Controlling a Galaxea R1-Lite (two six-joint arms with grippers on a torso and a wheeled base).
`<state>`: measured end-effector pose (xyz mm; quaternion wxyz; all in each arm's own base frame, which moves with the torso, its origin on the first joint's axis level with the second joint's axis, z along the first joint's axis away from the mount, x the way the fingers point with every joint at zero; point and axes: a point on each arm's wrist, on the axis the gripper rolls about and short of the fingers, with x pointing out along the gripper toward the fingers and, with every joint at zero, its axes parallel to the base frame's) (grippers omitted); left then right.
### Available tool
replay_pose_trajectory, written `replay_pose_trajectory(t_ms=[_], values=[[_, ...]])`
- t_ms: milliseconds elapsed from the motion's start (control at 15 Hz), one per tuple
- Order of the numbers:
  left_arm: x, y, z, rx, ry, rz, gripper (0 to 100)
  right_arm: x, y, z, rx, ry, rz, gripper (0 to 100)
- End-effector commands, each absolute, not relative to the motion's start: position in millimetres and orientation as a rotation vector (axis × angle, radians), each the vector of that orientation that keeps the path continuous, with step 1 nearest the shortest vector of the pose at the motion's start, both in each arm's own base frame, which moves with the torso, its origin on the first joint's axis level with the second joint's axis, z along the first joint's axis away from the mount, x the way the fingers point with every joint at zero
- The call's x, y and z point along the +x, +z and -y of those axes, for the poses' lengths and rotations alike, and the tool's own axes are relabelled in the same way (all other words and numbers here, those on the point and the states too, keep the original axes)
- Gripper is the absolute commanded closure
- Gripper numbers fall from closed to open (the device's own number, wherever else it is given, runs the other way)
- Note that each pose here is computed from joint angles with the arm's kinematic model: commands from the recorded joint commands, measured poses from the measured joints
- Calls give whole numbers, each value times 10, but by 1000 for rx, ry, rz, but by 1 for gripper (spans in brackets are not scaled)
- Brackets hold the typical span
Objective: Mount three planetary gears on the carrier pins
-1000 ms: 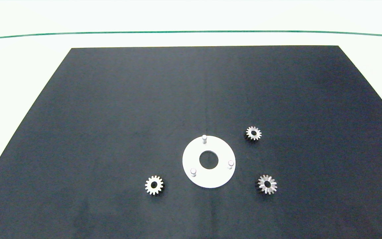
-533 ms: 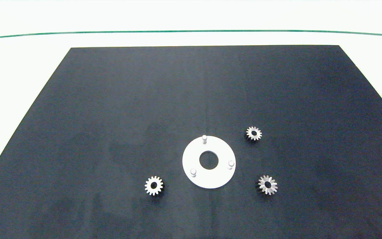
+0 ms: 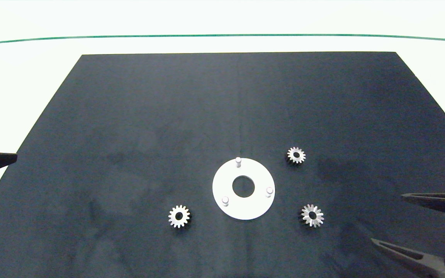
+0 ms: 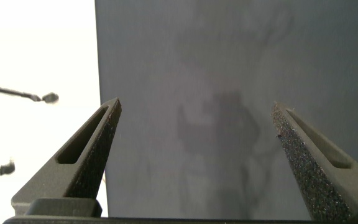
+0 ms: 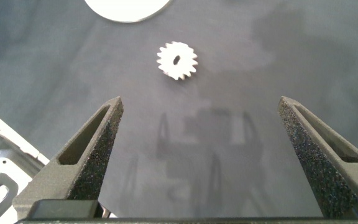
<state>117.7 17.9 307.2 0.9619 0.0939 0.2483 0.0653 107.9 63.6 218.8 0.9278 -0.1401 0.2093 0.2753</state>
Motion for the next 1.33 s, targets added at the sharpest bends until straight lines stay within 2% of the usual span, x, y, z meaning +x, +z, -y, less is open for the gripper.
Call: replay_pose_trajectory(t_ms=[67,400,667,933,1333], values=[[1195,3055,-183,191,132,-519,0,1471,2053,-979,-360,622,-545,0],[1145,3051,-172,194,127,-525,0,1696,1916,-1101,-545,581,-596,0],[1107,3063,-165,197,127,-514,0,1826,1793,-1222,-570,597,-645,0],[1066,3075,-159,197,129,-502,0,1891,1853,-1323,-569,615,-620,0],[985,3092,-143,203,126,-479,0,1888,1821,-1414,-580,647,-619,0]])
